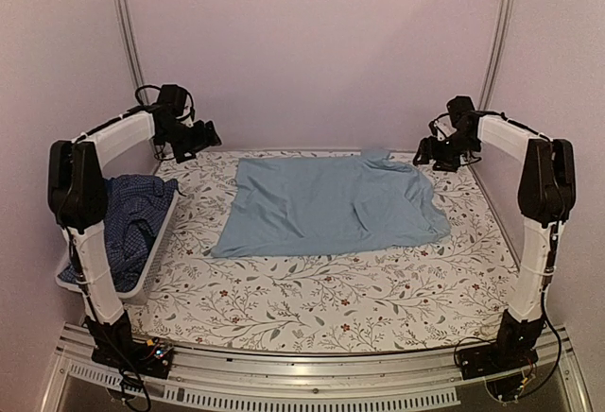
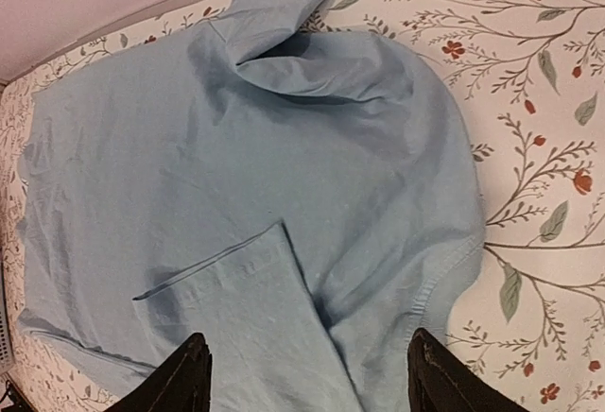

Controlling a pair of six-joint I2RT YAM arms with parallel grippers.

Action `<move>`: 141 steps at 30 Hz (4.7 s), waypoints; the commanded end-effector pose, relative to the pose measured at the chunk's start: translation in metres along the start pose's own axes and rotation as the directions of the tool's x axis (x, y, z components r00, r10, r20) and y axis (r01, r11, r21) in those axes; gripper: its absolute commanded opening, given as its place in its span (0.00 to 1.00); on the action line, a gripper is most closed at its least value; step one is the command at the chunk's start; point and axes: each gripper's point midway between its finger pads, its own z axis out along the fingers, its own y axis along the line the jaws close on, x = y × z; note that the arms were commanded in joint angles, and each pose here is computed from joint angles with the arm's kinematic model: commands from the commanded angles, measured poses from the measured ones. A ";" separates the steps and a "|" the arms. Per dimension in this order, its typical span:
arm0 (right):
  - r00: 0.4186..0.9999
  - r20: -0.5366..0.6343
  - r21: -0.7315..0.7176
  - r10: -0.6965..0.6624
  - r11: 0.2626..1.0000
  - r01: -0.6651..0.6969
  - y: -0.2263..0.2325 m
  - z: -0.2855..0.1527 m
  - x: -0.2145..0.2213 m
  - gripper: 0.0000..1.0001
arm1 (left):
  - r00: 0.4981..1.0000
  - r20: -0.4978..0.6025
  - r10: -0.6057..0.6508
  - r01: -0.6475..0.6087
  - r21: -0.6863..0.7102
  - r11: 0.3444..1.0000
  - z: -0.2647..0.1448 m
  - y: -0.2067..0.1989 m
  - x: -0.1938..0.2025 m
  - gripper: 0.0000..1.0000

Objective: Fold and stack the mixed laundry pile
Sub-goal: Place the crumpled T-shirt at the center of the board, then pick up the crumpled T-shirt from the center of the board, then flatten out the crumpled T-shirt at the center of the board.

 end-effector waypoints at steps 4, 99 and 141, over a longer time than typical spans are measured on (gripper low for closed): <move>0.994 -0.109 -0.214 -0.030 0.977 0.006 0.044 0.031 0.026 0.62 | 0.994 -0.095 0.053 -0.041 0.123 0.991 -0.012 -0.010 0.052 0.88; 0.870 -0.385 -0.144 0.308 0.911 -0.387 0.037 -0.094 0.289 0.00 | 0.830 -0.557 -0.045 0.028 -0.038 0.999 -0.033 0.050 0.302 0.43; 0.432 0.902 -0.198 -0.011 0.878 0.435 0.195 -0.538 -0.046 0.00 | 0.800 0.600 0.013 -0.508 0.666 0.546 -0.459 -0.247 -0.028 0.00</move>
